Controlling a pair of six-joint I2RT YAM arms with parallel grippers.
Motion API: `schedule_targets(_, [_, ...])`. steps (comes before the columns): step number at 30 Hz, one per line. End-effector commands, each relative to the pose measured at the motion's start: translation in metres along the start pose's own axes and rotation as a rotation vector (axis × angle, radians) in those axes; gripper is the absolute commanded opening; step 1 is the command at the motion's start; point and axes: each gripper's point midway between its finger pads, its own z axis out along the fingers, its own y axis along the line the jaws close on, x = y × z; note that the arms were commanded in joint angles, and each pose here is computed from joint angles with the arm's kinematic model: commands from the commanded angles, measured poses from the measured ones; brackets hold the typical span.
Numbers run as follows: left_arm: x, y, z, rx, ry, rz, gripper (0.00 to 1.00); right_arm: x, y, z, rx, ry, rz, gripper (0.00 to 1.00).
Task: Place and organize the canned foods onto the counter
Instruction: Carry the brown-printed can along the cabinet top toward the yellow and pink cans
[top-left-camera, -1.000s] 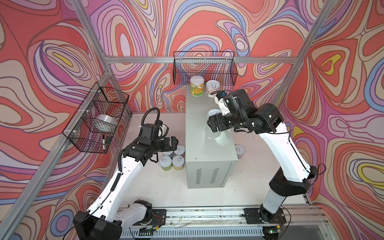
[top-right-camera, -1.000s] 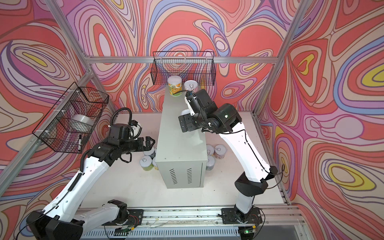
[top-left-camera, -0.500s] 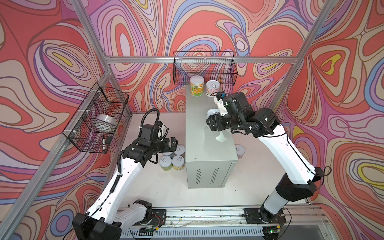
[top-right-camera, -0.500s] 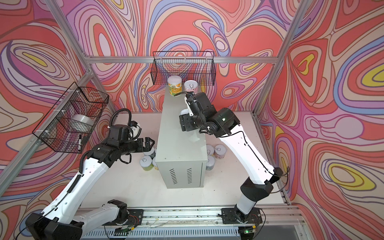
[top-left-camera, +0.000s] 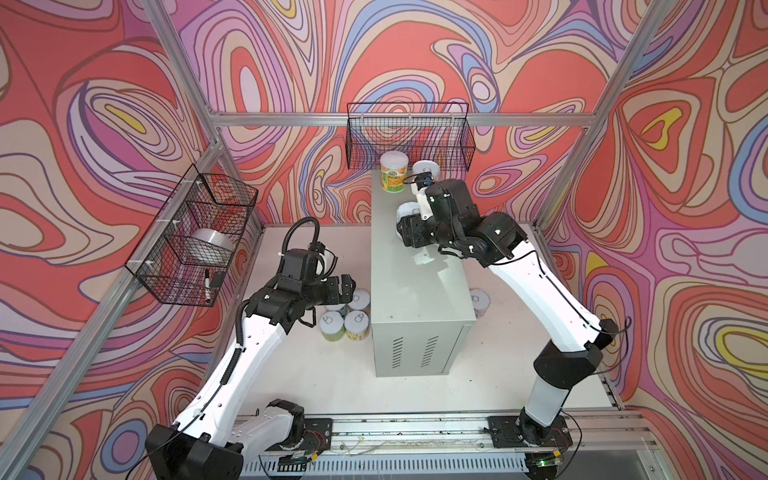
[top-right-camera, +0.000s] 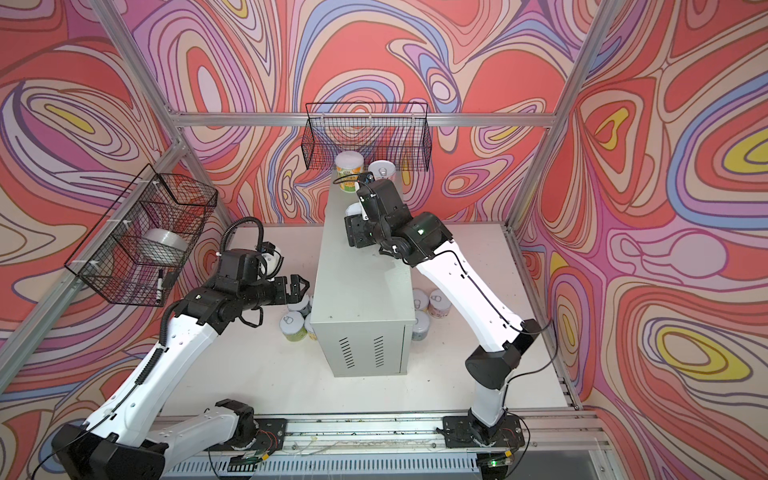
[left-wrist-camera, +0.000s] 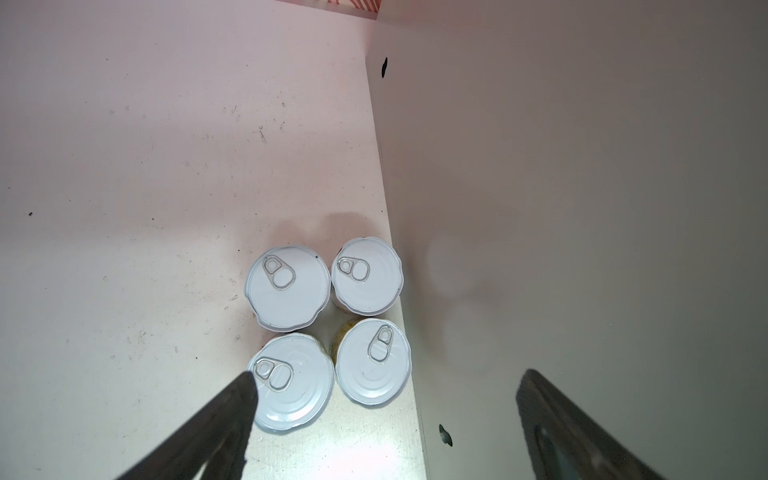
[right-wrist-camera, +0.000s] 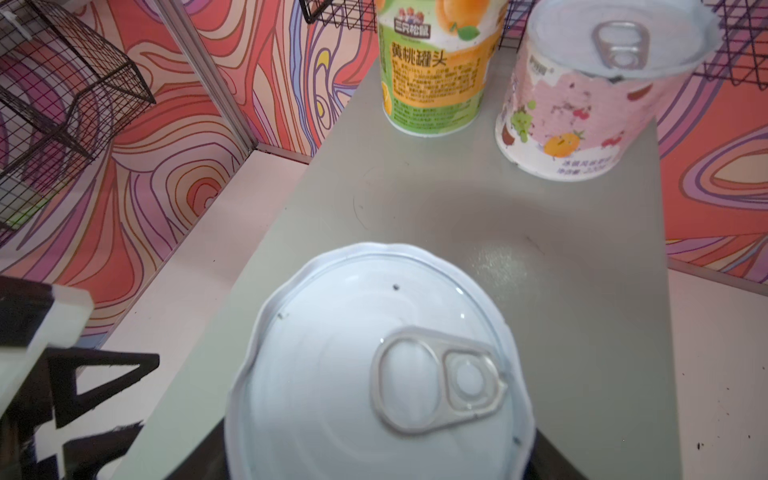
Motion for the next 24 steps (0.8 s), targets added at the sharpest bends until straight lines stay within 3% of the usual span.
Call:
schedule_targets(1, [0.005, 0.006, 0.003, -0.022, 0.018, 0.004, 0.97, -0.011, -0.006, 0.022, 0.048, -0.028, -0.014, 0.62])
schedule_targets(16, [0.006, 0.009, 0.007, -0.022, 0.021, 0.005, 0.97, -0.027, -0.024, 0.084, 0.016, -0.091, 0.088, 0.61])
schedule_targets(24, [0.005, 0.011, 0.008, -0.020, 0.024, -0.007, 0.97, -0.026, -0.020, 0.094, 0.001, -0.087, 0.100, 0.61])
